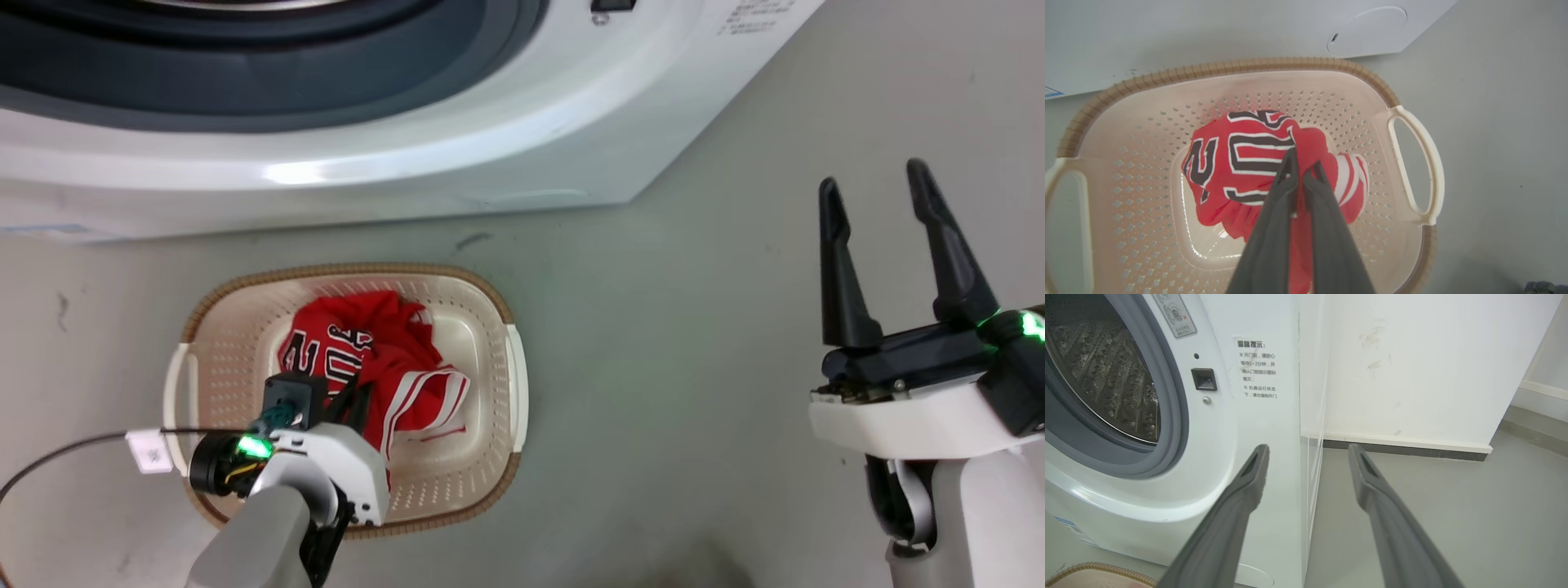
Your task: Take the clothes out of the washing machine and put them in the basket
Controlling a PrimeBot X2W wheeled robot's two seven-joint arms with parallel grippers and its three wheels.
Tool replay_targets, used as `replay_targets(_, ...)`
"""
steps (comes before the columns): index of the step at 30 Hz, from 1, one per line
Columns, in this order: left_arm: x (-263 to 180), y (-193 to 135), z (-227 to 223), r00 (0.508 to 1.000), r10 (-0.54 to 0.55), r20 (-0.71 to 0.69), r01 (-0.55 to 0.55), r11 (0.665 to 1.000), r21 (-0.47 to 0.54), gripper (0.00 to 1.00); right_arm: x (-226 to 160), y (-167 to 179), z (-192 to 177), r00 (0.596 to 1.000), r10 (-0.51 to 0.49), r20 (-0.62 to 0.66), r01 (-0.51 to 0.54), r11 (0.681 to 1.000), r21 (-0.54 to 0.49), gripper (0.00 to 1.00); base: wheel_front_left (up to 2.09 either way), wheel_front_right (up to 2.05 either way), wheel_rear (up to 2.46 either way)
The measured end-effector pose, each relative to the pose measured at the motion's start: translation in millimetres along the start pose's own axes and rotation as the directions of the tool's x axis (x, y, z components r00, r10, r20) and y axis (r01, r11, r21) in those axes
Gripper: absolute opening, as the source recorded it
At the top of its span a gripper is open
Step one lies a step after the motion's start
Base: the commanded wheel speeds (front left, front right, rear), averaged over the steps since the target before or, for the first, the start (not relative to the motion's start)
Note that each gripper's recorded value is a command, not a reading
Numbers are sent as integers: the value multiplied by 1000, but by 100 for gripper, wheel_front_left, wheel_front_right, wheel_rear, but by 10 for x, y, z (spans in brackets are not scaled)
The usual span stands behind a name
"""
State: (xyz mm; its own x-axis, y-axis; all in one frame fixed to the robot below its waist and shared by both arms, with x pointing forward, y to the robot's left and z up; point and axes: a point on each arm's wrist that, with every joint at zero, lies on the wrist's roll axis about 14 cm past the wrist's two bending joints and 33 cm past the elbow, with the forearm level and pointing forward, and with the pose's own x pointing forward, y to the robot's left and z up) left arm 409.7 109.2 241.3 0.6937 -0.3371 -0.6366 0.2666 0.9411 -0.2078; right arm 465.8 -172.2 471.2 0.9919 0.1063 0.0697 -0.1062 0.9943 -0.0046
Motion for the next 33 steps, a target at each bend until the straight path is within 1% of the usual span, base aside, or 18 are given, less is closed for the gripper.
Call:
replay_targets(3,180,21,-229,996,1,-88,0,1000,10,0,50,-73,-155,999,-16,-29,16,1000,-6,100,0,0,0)
replay_targets(6,359,24,-365,989,-3,-146,5,1000,14,0,108,-138,-286,998,-30,-48,29,999,-13,100,0,0,0)
replay_targets(9,499,56,-531,974,-1,-225,9,999,35,0,163,-170,-425,997,-35,-68,34,999,-16,100,0,0,0)
replay_targets(13,559,195,-837,938,32,-346,-17,999,48,0,241,-166,-619,995,-30,-93,29,999,-14,100,0,0,0)
replay_targets(17,643,206,-996,917,26,-399,-4,998,57,0,260,-192,-807,991,-36,-126,35,999,-10,100,0,0,0)
replay_targets(21,631,185,-1159,893,19,-450,4,999,50,0,295,-192,-896,990,-34,-137,33,999,-9,100,0,0,0)
replay_targets(22,624,181,-1173,890,16,-456,6,999,47,17,295,-189,-899,990,-33,-137,32,999,-9,100,0,0,0)
replay_targets(23,617,174,-1177,887,14,-461,9,999,46,100,297,-189,-886,990,-33,-134,32,999,-8,100,0,0,0)
replay_targets(28,585,141,-1044,913,13,-408,-6,1000,19,100,310,-184,-742,994,-32,-104,32,999,-6,100,0,0,0)
replay_targets(33,489,165,-820,947,48,-319,-62,998,-34,100,303,-115,-562,997,-17,-71,18,1000,5,100,0,0,0)
